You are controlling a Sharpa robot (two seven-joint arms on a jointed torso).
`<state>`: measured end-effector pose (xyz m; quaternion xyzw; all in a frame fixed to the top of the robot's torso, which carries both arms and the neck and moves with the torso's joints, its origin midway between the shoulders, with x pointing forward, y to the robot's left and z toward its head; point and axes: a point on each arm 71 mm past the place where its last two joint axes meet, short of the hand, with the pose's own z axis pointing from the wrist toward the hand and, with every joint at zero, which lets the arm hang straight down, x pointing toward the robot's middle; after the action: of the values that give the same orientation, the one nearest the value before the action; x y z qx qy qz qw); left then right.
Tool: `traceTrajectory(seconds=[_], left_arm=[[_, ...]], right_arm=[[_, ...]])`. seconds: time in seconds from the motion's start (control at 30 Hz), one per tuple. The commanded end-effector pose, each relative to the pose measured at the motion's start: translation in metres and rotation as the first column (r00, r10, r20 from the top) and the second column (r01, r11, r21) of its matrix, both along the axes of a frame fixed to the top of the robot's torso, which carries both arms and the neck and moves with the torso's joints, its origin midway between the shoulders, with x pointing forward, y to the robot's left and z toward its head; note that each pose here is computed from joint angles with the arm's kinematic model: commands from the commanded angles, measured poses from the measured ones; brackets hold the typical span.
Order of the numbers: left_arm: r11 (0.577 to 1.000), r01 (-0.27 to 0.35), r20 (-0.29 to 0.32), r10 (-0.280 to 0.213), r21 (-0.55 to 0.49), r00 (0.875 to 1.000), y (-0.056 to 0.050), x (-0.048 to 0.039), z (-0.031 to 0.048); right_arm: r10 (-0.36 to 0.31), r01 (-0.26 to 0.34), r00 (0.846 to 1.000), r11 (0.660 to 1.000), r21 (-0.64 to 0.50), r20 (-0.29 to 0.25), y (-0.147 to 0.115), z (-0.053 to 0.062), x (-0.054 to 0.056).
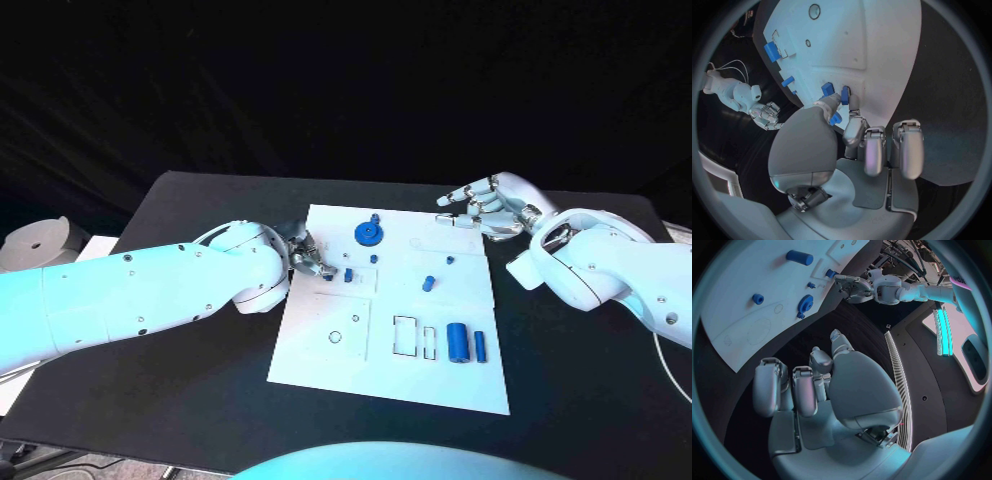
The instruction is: Assemble the parts on the task board
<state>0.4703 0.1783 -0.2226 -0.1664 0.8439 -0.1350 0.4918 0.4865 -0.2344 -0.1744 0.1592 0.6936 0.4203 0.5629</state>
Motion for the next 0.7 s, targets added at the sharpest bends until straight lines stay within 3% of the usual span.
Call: traceTrajectory(seconds=[0.03, 0.7], left_arm=[[0.999, -0.004, -0.013, 0.005, 0.043, 1.000, -0.0001, -0.0012, -0.0009], [0.999, -0.002, 0.008, 0.002, 0.032, 1.000, -0.0030, -0.0040, 0.0007]], right_arm=[[0.014, -0.014, 1.000, 1.000, -0.004, 0.007, 0.0012, 0.0005, -0.0008], [0.012, -0.012, 1.000, 1.000, -0.004, 0.008, 0.0003, 0.0006, -0.0007]])
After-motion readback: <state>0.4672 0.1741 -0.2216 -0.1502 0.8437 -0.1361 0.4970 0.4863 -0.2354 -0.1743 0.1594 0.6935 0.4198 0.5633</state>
